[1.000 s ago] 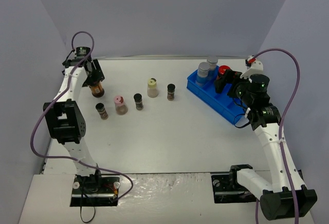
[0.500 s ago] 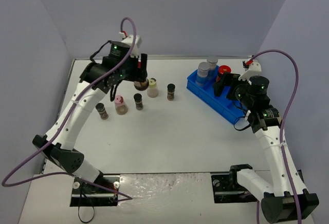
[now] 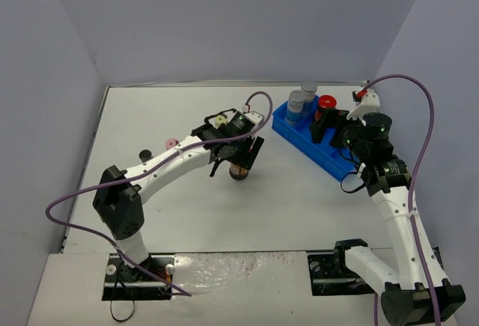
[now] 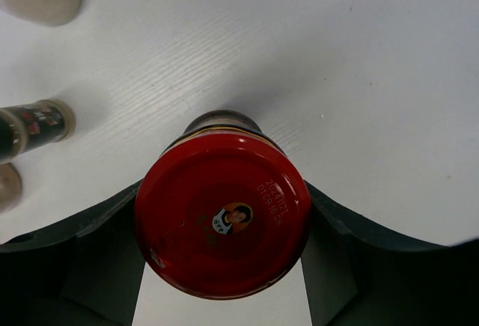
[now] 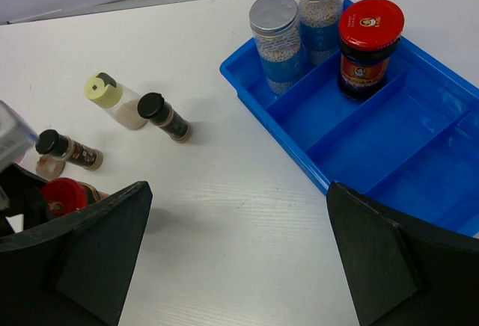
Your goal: Organize the condiment bottles
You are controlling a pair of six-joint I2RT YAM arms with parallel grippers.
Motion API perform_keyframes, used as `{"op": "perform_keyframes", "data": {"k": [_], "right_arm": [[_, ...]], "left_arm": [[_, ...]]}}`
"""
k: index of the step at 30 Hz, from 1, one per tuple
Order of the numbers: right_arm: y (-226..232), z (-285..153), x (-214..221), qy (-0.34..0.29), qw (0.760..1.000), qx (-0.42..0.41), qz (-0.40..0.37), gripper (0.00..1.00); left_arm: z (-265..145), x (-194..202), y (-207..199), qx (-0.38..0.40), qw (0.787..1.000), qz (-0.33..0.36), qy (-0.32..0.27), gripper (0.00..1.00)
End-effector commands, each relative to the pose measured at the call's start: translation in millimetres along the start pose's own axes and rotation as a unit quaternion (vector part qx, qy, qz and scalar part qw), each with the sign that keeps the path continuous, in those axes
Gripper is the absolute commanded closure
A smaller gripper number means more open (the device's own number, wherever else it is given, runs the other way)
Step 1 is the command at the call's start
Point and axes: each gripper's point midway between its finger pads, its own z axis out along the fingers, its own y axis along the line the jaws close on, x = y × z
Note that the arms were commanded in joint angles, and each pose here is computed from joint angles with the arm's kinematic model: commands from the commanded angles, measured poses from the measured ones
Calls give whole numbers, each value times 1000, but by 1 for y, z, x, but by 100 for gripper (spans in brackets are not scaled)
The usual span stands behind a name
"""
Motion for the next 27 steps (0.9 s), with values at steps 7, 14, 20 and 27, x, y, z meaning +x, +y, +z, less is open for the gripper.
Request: {"op": "perform_keyframes", "data": {"k": [7, 14, 20, 27], "right_arm": [[0, -1, 5, -1, 1000, -1, -28, 0], [5, 3, 10, 12, 999, -12, -39, 0], [18, 13, 13, 27, 998, -28, -52, 0], [52, 33, 25, 61, 992, -66, -84, 0]], "left_arm": [[20, -36, -22, 25, 992, -27, -124, 78], [22, -24, -24, 25, 993, -18, -112, 21], [-13, -29, -11, 8, 990, -26, -139, 3], [-75, -12, 17, -16, 980, -59, -189, 3]]}}
